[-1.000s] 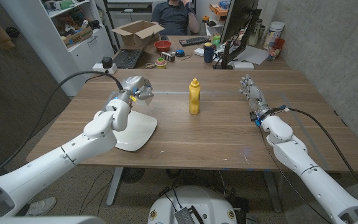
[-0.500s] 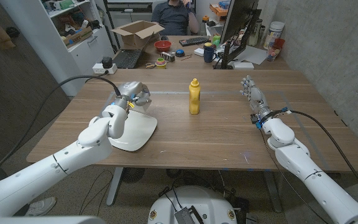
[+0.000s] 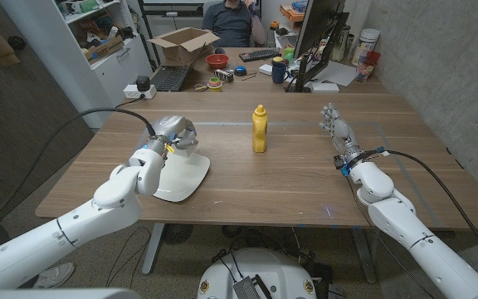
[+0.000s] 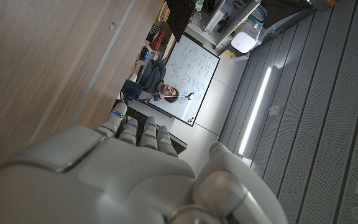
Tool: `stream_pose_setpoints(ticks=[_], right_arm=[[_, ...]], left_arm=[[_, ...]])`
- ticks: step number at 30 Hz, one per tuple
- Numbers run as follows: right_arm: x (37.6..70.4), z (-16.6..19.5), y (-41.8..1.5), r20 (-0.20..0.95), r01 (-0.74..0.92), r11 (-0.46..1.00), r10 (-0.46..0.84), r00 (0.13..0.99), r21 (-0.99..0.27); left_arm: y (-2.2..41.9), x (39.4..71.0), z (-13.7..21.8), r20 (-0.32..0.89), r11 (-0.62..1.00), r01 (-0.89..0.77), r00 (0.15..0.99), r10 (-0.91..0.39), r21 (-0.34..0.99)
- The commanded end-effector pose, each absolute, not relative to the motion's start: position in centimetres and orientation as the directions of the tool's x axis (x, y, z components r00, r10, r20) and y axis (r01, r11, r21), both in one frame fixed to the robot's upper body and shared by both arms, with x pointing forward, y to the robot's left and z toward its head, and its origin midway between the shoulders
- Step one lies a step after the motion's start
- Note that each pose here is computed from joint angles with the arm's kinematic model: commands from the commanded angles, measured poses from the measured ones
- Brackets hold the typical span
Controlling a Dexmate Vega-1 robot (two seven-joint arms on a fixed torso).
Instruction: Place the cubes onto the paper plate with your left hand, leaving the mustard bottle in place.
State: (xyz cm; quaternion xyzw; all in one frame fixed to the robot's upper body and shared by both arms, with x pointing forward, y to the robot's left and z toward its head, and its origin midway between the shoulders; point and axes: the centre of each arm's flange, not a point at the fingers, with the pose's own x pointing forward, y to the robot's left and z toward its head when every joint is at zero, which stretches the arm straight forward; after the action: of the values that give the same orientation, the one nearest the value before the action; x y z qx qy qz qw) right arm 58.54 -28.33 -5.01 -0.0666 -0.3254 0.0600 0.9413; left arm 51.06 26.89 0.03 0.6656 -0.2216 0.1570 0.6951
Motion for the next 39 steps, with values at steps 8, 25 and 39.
stream_pose_setpoints(ticks=[8, 25, 39], right_arm=[[57.6, -4.8, -27.5, 0.614, -0.062, 0.982, 0.162, 0.772, -0.181], [58.5, -5.3, -27.6, 0.592, -0.071, 0.981, 0.166, 0.789, -0.18], [59.2, -4.6, -27.9, 0.591, -0.074, 0.98, 0.171, 0.788, -0.184]], left_arm=[[27.6, 49.7, -3.1, 0.457, 0.051, -0.454, 0.887, -0.071, 0.889], [27.8, 48.9, -4.0, 0.399, 0.011, -0.399, 0.915, -0.049, 0.917], [28.1, 50.2, -4.5, 0.379, -0.045, -0.378, 0.925, 0.006, 0.925]])
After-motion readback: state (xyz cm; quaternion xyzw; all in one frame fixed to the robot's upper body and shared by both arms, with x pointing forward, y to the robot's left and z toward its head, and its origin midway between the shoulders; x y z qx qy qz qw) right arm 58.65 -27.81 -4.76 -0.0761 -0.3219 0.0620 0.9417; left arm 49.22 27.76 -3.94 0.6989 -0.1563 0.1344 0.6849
